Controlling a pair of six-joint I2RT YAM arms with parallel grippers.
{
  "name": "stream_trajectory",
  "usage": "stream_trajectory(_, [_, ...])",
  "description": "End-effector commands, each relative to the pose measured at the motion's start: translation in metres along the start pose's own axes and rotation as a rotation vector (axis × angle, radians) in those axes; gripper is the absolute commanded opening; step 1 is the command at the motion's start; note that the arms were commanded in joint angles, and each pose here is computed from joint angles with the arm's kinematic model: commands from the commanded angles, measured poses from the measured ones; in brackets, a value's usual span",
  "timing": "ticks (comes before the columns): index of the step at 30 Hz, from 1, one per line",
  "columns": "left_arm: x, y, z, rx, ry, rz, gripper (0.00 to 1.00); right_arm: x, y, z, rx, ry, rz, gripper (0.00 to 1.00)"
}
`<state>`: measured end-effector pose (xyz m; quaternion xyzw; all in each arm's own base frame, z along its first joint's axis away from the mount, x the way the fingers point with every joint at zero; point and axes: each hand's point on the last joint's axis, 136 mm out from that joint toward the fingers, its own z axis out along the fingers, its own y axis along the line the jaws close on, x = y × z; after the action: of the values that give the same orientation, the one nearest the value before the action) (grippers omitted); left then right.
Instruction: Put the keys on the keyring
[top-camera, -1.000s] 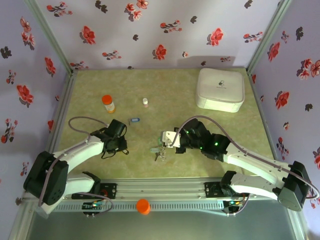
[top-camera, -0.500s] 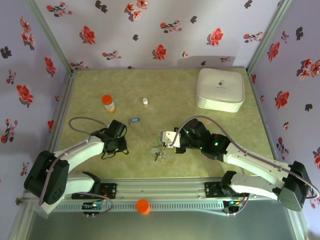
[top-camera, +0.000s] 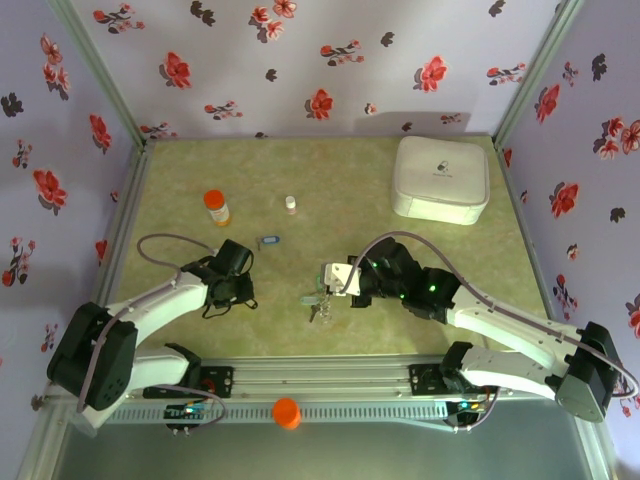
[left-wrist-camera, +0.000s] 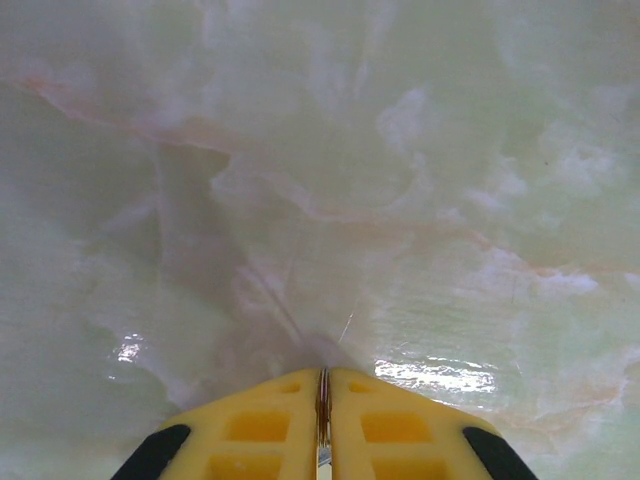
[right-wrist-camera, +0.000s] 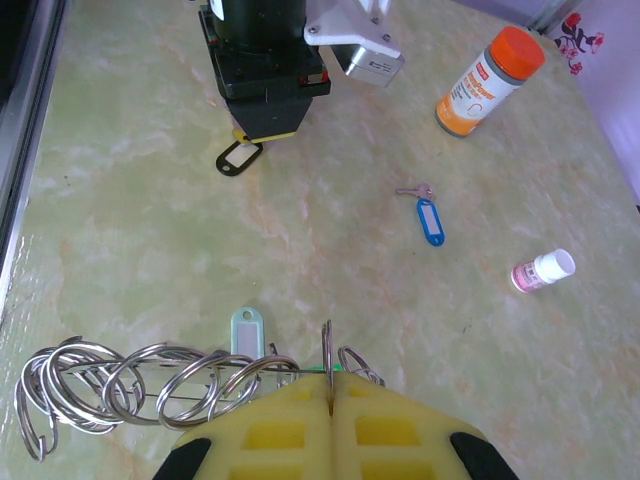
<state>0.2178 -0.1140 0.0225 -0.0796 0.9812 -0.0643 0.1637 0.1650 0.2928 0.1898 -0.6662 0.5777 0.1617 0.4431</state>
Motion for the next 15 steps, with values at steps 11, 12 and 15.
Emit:
stream_trajectory(11, [-0.006, 0.004, -0.016, -0.004, -0.036, 0.018, 0.00, -0.007, 0.003, -0.002, -0.014, -0.028, 0.002, 0.00])
stream_trajectory(12, [-0.009, 0.003, -0.020, 0.003, -0.049, 0.020, 0.00, -0.007, 0.003, -0.001, -0.014, -0.031, 0.009, 0.00])
stream_trajectory(15, [-0.022, -0.009, -0.040, 0.064, -0.123, 0.058, 0.00, -0.010, 0.002, -0.002, -0.010, -0.049, 0.036, 0.00])
